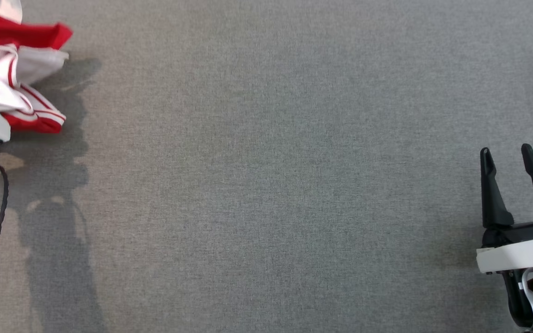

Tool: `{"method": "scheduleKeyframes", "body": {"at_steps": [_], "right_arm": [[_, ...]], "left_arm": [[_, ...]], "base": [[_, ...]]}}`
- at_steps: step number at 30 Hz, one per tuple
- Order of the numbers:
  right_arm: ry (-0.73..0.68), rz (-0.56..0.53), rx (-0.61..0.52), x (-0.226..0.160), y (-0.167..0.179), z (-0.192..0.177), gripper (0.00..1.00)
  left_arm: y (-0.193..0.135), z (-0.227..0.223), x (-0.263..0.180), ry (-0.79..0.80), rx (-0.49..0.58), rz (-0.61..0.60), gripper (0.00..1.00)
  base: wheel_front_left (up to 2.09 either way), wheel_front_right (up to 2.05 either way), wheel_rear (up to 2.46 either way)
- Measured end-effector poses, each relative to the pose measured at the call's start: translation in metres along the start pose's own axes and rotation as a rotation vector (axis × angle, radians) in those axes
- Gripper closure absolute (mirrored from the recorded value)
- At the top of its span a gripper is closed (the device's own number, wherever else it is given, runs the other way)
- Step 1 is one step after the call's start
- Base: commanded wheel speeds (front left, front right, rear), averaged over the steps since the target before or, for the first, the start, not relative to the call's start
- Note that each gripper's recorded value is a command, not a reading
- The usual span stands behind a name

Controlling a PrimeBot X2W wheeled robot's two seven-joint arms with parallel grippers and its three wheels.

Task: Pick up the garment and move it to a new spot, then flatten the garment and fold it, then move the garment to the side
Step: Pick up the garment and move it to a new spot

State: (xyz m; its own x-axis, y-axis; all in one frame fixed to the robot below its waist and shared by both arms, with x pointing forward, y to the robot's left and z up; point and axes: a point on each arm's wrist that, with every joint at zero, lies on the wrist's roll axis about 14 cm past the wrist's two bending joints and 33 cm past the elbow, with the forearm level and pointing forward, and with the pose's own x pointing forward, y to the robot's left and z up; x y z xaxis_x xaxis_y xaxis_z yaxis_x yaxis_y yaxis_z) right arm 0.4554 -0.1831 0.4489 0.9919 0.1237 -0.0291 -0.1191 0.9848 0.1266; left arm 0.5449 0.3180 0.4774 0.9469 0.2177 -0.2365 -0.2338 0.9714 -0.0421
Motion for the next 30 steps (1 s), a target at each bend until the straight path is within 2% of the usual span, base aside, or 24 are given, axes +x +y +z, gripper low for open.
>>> {"method": "scheduleKeyframes", "body": {"at_steps": [7, 14, 23, 30], "right_arm": [[-0.036, -0.023, 0.041, -0.010, 0.005, 0.015, 0.00], [-0.052, -0.095, 0.070, -0.033, -0.007, 0.023, 0.00], [-0.072, -0.243, 0.081, -0.076, -0.044, 0.033, 0.00], [-0.086, -0.338, 0.075, -0.105, -0.068, 0.039, 0.00]], "left_arm": [[-0.056, 0.097, -0.010, -0.275, 0.020, -0.165, 1.00], [-0.168, 0.161, -0.034, -0.444, 0.012, -0.438, 1.00], [-0.310, 0.165, -0.083, -0.458, -0.050, -0.778, 1.00], [-0.374, 0.118, -0.118, -0.362, -0.081, -0.945, 1.00]], "base": [[0.00, 0.00, 0.00], [0.00, 0.00, 0.00], [0.00, 0.00, 0.00], [0.00, 0.00, 0.00]]}}
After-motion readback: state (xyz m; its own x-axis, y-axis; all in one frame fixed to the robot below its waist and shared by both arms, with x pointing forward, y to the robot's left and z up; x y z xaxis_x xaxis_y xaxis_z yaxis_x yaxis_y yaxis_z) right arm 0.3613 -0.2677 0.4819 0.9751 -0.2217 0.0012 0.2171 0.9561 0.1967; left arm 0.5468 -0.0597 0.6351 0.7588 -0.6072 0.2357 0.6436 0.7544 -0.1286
